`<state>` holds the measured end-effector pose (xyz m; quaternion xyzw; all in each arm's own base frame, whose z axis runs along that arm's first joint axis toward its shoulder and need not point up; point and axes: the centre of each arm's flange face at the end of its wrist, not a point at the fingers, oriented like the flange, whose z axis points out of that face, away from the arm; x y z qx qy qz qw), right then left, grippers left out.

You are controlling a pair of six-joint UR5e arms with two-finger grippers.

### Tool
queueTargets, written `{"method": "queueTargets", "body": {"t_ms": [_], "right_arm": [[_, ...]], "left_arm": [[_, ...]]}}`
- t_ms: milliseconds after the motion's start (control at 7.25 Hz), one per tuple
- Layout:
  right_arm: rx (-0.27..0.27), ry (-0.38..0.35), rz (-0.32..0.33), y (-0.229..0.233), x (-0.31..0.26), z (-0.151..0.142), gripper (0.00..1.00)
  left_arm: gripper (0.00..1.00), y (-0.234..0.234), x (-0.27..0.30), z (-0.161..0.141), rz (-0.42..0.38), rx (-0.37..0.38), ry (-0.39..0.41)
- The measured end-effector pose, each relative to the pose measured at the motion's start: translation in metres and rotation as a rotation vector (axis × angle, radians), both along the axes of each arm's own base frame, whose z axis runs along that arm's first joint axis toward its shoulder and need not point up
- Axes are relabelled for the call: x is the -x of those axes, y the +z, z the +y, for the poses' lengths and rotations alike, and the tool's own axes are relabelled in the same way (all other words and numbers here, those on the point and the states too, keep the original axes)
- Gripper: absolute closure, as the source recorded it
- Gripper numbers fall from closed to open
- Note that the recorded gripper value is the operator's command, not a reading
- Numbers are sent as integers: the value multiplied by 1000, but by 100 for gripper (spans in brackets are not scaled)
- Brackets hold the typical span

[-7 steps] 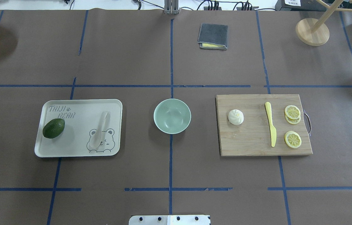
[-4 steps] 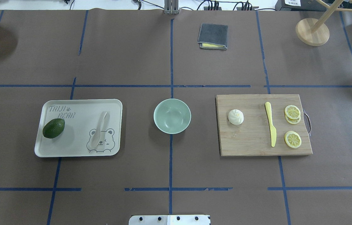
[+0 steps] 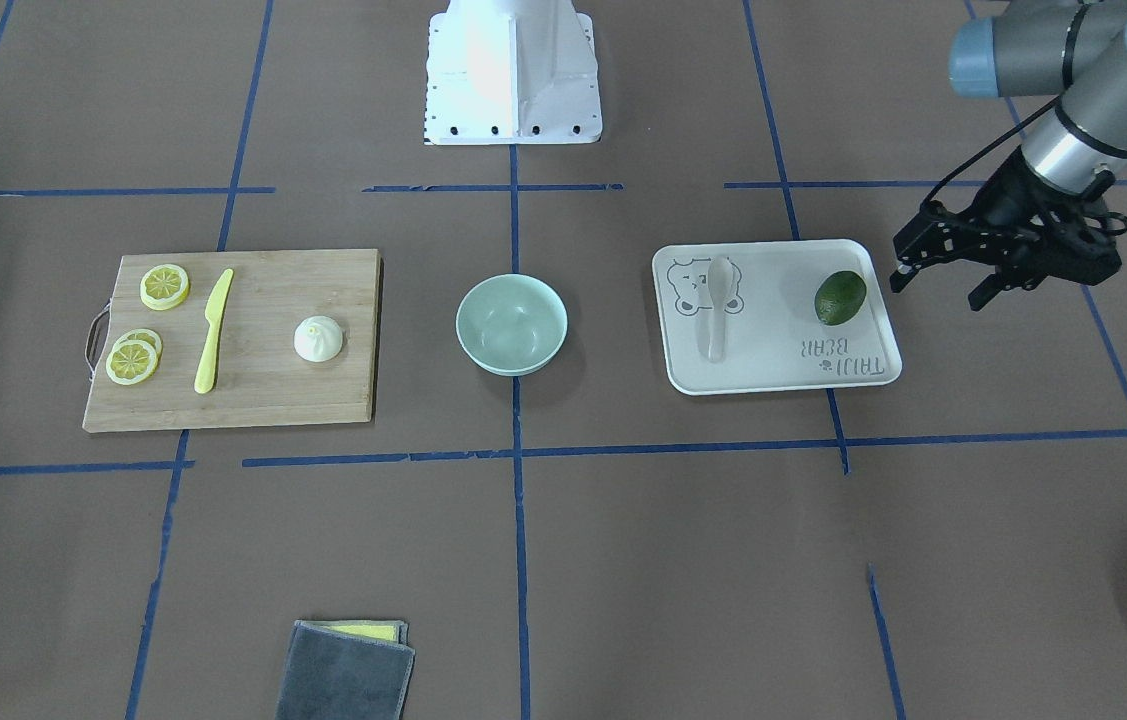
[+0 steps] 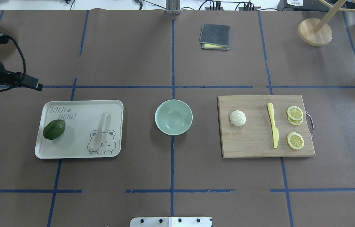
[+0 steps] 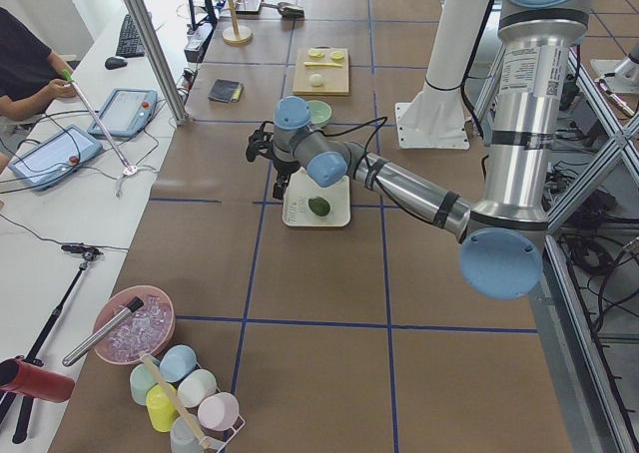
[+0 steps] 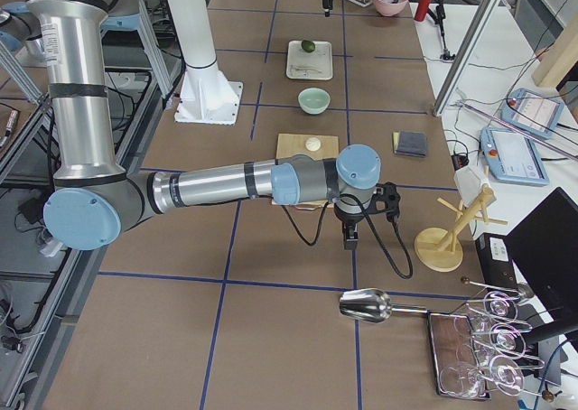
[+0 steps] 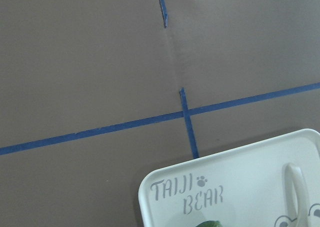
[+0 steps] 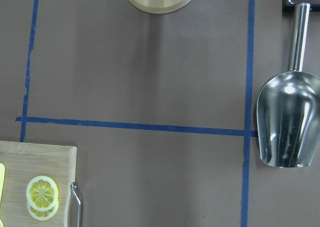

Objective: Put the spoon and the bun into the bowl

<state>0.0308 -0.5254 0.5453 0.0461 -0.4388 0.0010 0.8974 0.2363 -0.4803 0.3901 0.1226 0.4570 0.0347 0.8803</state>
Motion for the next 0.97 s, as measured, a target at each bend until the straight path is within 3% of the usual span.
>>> {"method": "queueTargets", "body": {"t_ms": [552, 966], "right_arm": [[61, 66, -45, -69, 68, 5, 0], [80, 68, -60, -95, 111, 14, 0]], "left_arm": [[4, -33, -129, 28, -13, 81, -75], [4, -30, -194, 41, -44, 108, -73]]}}
